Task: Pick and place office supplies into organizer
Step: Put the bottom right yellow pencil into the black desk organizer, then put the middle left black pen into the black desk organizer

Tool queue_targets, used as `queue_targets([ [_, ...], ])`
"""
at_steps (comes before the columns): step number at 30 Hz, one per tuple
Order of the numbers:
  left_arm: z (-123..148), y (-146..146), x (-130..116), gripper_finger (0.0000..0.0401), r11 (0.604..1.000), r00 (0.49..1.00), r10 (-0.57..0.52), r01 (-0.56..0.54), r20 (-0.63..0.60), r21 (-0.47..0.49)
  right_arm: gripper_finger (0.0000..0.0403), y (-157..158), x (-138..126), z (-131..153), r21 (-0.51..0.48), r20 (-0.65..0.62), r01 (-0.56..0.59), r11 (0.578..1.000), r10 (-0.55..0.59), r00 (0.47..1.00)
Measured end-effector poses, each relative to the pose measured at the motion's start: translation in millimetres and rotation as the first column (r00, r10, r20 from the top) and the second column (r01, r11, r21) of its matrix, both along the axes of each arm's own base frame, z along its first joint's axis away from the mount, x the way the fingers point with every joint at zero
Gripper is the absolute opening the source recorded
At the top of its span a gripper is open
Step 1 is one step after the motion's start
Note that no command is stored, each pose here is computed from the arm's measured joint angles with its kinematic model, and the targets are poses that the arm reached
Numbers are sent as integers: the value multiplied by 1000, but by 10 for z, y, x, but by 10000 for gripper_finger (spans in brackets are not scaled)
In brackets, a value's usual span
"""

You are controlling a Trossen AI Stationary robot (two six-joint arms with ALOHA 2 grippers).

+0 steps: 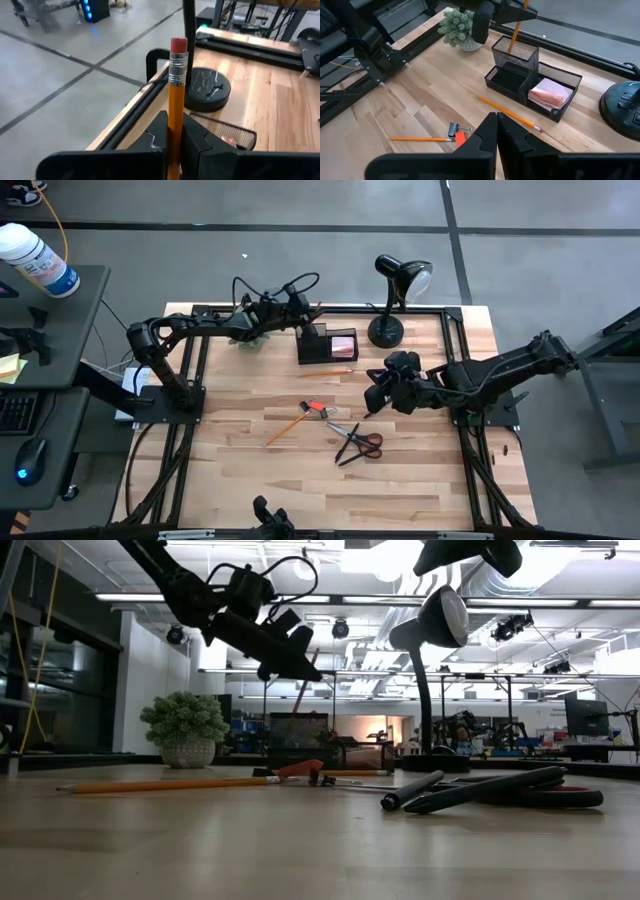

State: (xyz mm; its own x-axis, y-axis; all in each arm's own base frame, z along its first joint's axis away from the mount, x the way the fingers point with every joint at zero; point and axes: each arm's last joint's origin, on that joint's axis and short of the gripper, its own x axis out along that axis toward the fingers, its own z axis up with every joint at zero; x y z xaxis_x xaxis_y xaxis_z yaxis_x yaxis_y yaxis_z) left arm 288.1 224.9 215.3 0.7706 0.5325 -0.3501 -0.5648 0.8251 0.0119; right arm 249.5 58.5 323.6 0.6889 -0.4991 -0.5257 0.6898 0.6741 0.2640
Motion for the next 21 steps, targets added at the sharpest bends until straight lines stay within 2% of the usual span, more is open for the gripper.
queue_targets([
  [4, -12, -3, -3, 8, 1000, 1000, 2, -2, -8, -13, 2, 0, 0, 0, -11, -8, -8, 1000, 8, 1000],
  [16, -18, -13, 1, 77, 999, 1000, 10, -10, 7, -46, 9, 0, 1, -1, -31, -24, -24, 999, 23, 999],
  [21, 1, -28, 20, 84, 998, 998, -45, 47, 36, -50, 6, -2, 0, -2, -62, -44, -40, 997, 37, 998],
])
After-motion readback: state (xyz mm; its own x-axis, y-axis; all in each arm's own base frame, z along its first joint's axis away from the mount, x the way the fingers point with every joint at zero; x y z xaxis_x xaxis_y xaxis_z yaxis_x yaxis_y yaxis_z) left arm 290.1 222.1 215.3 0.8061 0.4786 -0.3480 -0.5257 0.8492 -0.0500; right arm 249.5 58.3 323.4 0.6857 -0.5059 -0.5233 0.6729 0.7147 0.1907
